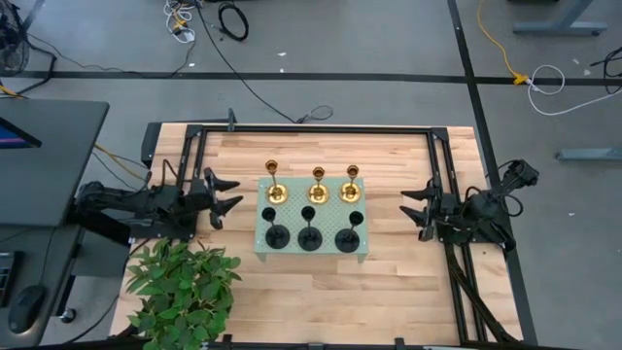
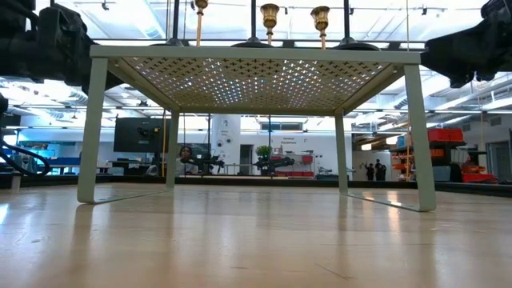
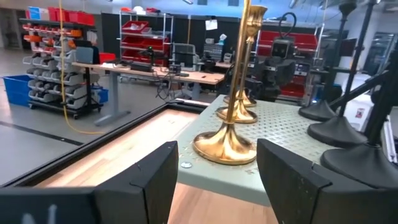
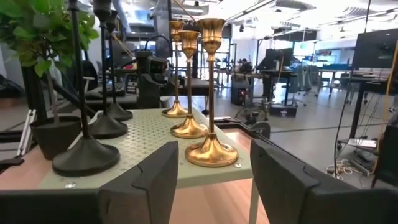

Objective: Pick & Place candle stick holders
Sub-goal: Return to Home Position

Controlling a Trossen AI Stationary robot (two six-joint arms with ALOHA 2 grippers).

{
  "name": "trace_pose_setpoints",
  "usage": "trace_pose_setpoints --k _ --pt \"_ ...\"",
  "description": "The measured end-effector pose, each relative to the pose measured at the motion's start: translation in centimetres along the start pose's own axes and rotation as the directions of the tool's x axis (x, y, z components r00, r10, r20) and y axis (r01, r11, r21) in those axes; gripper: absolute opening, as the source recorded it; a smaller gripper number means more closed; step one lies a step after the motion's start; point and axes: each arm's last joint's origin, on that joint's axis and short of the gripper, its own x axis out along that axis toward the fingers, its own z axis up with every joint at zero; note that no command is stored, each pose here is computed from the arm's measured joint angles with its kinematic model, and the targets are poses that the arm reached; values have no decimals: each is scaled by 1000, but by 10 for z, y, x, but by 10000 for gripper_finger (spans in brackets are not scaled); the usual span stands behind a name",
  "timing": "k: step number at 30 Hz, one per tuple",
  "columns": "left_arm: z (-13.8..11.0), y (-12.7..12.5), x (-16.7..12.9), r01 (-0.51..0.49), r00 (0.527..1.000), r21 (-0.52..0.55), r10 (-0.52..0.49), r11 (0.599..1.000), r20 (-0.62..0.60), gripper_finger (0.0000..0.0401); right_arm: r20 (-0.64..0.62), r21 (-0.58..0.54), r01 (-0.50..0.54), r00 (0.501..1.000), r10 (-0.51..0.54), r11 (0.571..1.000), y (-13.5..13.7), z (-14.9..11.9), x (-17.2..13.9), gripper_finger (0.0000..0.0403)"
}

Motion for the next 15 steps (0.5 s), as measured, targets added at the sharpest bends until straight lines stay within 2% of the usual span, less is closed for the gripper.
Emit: trace_pose_setpoints --k 15 --pt "0 0 0 9 1000 -4 -9 1000 3 218 1 1 -5 1000 5 1000 0 0 0 201"
